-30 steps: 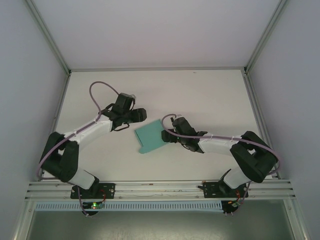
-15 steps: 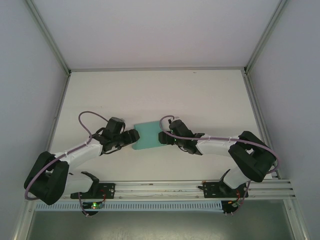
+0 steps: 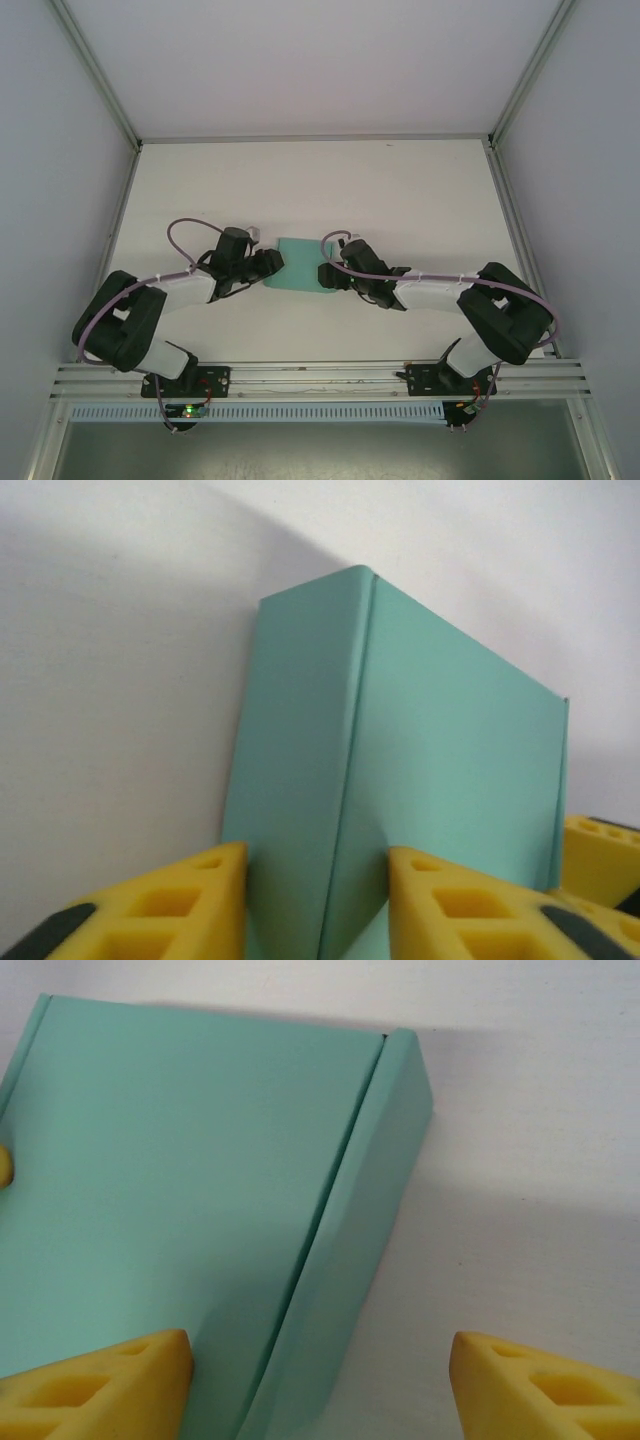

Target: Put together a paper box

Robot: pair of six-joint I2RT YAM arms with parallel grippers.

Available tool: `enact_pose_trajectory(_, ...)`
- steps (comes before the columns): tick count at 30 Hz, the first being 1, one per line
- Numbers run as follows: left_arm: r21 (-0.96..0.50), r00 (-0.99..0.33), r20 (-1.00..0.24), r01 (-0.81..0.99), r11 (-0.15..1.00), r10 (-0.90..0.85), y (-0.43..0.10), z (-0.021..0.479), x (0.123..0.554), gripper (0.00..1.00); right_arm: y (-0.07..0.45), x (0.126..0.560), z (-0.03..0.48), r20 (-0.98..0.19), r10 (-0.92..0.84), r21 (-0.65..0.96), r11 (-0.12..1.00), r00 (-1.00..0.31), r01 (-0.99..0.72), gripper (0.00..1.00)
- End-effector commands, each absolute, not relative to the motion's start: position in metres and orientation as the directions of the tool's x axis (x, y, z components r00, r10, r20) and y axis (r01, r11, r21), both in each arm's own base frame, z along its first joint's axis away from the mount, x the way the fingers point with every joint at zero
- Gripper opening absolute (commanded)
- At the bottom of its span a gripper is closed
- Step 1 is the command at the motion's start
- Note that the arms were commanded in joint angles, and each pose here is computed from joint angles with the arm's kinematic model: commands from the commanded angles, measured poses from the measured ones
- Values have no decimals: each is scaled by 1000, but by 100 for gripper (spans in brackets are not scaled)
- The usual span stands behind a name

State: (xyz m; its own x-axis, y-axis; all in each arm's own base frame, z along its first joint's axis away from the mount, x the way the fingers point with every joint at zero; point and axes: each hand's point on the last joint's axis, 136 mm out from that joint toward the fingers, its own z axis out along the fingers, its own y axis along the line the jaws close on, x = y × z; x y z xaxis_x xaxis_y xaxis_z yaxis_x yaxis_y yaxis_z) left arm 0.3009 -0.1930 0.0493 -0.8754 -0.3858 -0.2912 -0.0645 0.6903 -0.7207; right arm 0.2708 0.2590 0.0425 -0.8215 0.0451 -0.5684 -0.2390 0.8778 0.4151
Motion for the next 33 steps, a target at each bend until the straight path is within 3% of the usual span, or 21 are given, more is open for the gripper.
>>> enact_pose_trajectory(1, -744, -878, -285, -51, 666, -385, -192, 40, 300, 24, 246, 258, 30, -520, 5, 403, 883, -854, -240, 72)
enact_pose_trajectory(8, -812, -880, -152, -148, 565, -449, -179, 22, 295, 18, 253, 271, 80, -548, 134, 549, 802, -825, -235, 94)
enact_pose_trajectory(16, -890, -876, -74, -157, 427, -477, -180, 26, 300, 11, 247, 290, 97, -478, 244, 668, 724, -844, -169, 98)
enact_pose_trajectory(22, -900, -886, -60, -152, 409, -460, -183, 22, 299, 11, 268, 310, 99, -395, 253, 767, 620, -883, -166, 98)
enact_pose_trajectory(28, -883, -889, -82, -145, 447, -450, -180, 20, 296, 12, 303, 329, 97, -310, 229, 859, 483, -923, -169, 84)
enact_pose_trajectory(31, -871, -892, -105, -130, 473, -439, -178, 23, 297, 13, 312, 333, 105, -290, 245, 898, 404, -925, -175, 70)
enact_pose_trajectory(33, -867, -895, -131, -106, 487, -427, -178, 28, 299, 15, 312, 333, 108, -284, 253, 908, 381, -925, -174, 55)
